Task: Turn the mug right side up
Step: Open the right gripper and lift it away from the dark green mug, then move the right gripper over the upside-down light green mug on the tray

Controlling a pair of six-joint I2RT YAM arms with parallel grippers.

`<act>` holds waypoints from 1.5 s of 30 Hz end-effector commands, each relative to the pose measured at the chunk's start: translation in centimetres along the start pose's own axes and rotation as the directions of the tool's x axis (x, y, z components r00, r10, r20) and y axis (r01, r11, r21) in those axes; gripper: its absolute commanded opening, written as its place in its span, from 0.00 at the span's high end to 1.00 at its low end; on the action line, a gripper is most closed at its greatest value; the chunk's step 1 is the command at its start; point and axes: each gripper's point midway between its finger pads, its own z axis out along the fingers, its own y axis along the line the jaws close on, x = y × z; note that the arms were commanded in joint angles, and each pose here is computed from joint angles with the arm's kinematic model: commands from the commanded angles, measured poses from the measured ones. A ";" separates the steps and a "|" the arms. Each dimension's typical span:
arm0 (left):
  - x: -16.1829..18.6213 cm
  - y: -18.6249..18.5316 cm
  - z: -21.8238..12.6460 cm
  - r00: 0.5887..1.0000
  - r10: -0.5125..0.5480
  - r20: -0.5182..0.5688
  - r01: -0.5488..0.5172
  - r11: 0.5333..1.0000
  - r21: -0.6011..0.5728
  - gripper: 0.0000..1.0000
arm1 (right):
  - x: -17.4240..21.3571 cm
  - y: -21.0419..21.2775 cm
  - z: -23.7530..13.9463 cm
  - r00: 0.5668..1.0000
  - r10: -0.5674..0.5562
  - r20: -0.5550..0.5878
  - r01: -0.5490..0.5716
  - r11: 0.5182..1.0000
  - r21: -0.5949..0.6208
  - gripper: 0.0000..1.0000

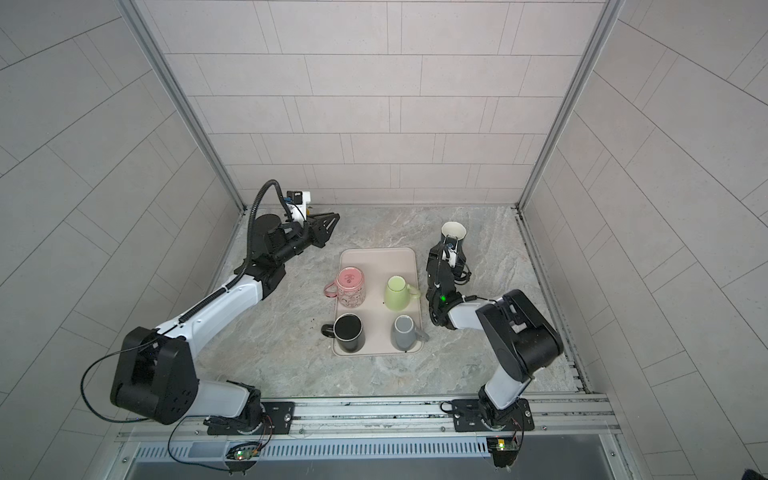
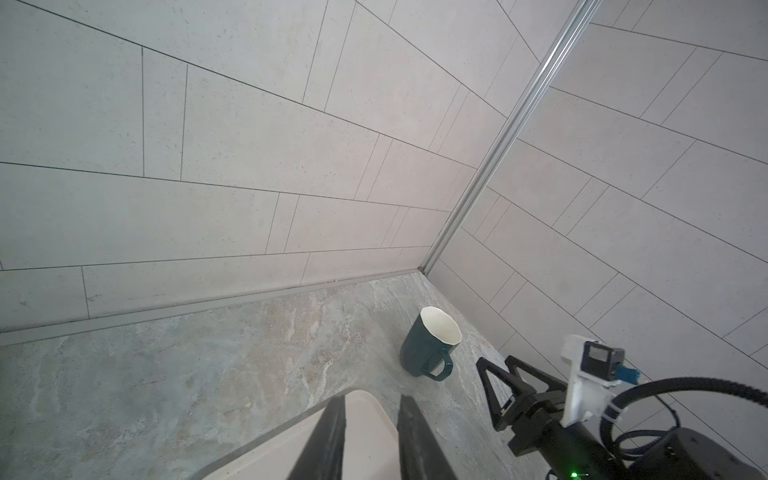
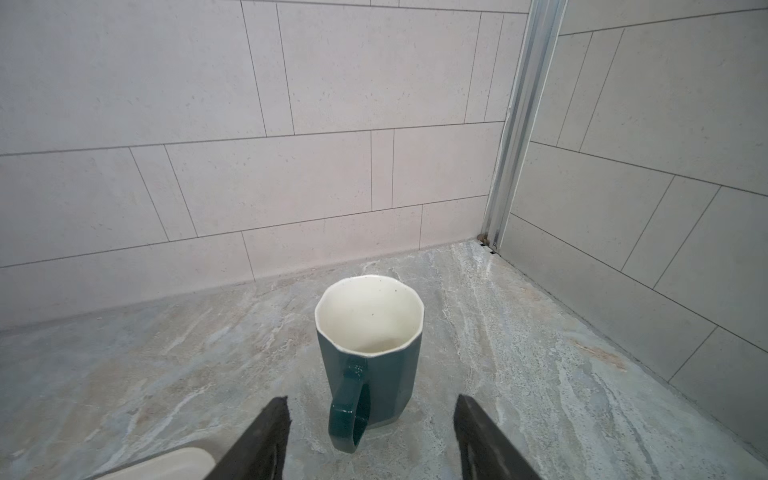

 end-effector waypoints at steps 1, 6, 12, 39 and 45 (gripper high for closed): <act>-2.0 -0.4 -1.1 0.998 0.025 0.052 -0.024 1.000 -0.012 0.72 | -0.8 0.6 -1.4 0.994 -0.025 -0.110 0.017 0.997 -0.072 0.35; -2.5 0.4 -1.7 0.999 0.007 0.041 -0.005 0.998 -0.060 0.71 | -4.1 0.5 -3.3 0.973 -0.069 -0.219 0.035 0.987 -0.158 0.33; -3.4 1.4 -2.7 0.999 -0.022 0.032 0.026 0.994 -0.107 0.69 | -6.8 -1.0 -4.7 0.914 0.035 -0.405 -0.121 0.975 -0.189 0.31; -4.0 5.4 -7.6 0.990 -0.127 -0.054 0.108 0.957 -0.268 0.45 | 2.5 1.9 -14.6 0.122 0.038 -0.992 -0.502 0.864 -0.029 0.19; -3.8 5.5 -7.6 0.989 -0.136 -0.059 0.115 0.957 -0.267 0.41 | 3.9 3.3 -14.0 -0.072 0.121 -0.990 -0.572 0.808 0.140 0.19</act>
